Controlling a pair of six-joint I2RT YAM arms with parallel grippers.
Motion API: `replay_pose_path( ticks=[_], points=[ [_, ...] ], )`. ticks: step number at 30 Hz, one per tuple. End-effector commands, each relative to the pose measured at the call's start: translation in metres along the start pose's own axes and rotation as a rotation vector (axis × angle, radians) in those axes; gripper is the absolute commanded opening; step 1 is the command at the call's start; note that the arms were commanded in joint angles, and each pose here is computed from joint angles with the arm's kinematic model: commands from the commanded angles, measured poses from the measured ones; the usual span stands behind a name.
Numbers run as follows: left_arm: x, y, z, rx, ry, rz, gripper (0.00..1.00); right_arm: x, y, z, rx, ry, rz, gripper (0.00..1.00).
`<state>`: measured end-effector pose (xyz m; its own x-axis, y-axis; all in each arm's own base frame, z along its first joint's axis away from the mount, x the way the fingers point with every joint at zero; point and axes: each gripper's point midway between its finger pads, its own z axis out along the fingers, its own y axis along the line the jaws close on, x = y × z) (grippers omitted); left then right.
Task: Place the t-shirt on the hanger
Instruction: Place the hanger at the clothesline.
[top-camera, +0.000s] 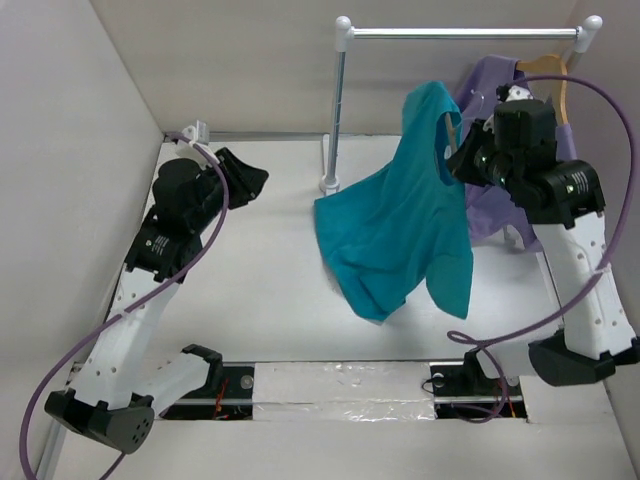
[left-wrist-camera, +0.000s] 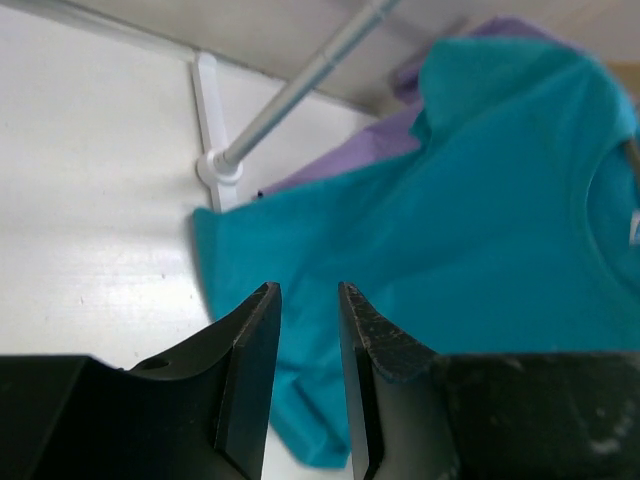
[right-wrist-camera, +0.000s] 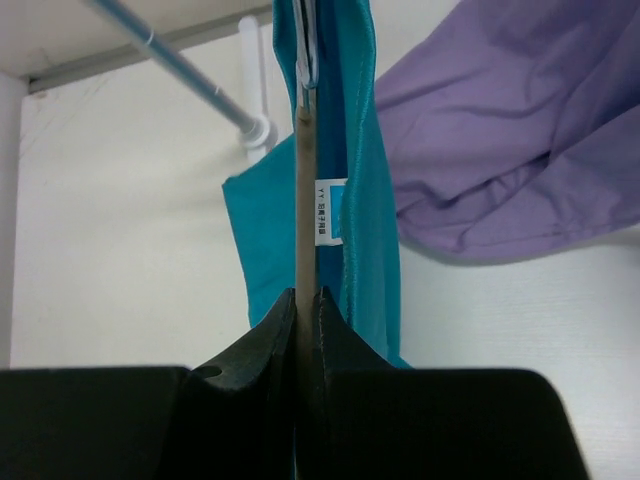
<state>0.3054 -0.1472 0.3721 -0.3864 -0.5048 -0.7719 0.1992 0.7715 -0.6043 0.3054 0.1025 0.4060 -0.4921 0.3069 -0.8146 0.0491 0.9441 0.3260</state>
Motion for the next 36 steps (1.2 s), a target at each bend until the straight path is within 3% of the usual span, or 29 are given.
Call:
replay_pose_path(
  ticks=[1,10,18,30,36],
  points=[
    [0.02,-0.007,-0.009,0.05,0.055,0.066,0.26,-0.062,-0.001,0.001,0.001,-0.188,-0.006,0.0],
    [0.021,-0.034,-0.028,0.132,0.057,0.108,0.28,-0.129,-0.029,0.037,0.074,-0.309,0.033,0.0],
    [0.025,-0.028,-0.027,0.108,0.061,0.162,0.35,-0.175,-0.044,0.051,0.097,-0.403,0.055,0.0],
    [0.023,-0.034,-0.009,0.132,0.05,0.154,0.37,-0.215,-0.067,0.079,0.051,-0.479,0.063,0.0],
    [0.028,-0.041,0.005,0.157,0.079,0.142,0.37,-0.212,-0.078,0.111,0.051,-0.442,0.062,0.0]
  ],
)
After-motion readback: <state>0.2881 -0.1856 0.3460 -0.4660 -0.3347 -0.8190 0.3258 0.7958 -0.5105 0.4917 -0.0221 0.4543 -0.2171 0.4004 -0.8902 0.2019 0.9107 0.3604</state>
